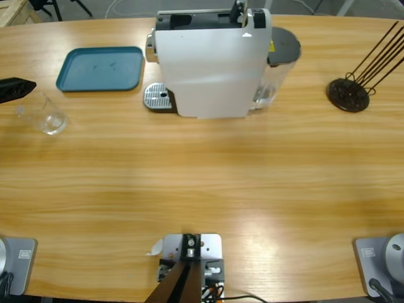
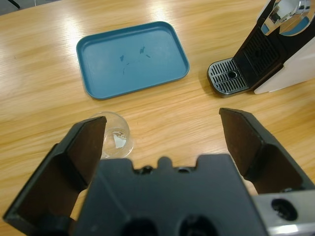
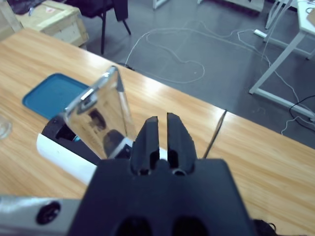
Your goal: Pour coffee
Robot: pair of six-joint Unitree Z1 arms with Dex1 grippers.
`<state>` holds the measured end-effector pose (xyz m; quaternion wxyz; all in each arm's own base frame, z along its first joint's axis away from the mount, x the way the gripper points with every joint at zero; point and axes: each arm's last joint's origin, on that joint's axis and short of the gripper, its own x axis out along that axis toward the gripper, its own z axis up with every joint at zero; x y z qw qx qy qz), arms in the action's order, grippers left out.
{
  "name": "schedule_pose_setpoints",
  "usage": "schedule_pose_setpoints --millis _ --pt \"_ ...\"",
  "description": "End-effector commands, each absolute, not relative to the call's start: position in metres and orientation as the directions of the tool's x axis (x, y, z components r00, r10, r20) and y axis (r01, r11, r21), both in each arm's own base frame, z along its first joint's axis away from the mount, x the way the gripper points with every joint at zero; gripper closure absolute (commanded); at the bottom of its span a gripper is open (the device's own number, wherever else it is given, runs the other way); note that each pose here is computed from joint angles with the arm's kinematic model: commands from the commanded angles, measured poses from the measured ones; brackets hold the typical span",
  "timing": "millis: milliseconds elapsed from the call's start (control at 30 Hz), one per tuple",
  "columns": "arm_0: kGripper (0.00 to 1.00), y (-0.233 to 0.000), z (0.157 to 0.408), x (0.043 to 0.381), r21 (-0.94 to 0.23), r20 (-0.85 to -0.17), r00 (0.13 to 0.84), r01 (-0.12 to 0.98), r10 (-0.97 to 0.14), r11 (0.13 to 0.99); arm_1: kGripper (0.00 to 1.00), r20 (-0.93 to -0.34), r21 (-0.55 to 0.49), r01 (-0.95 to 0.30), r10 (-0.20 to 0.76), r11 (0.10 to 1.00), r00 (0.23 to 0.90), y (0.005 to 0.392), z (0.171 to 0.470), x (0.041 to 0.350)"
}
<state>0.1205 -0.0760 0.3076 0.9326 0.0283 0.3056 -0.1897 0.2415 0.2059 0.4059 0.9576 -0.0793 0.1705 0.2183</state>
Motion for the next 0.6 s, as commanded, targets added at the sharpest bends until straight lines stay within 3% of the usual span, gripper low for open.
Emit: schedule_pose_setpoints --millis 33,233,600 --pt "0.004 -0.075 0.296 0.120 -0.056 -0.606 0.728 0.364 -0.322 0.930 1.000 -0.435 -0.109 -0.524 0.433 0.845 0.789 0.267 0.381 0.260" --pt "0.004 -0.075 0.296 0.120 -0.056 -0.607 0.727 0.365 -0.322 0.929 1.000 -0.463 -0.105 -0.569 0.467 0.815 0.754 0.301 0.371 0.249" --pt "0.004 -0.075 0.296 0.120 -0.055 -0.608 0.727 0.364 -0.320 0.930 1.000 -0.571 -0.126 -0.605 0.442 0.786 0.692 0.337 0.318 0.252"
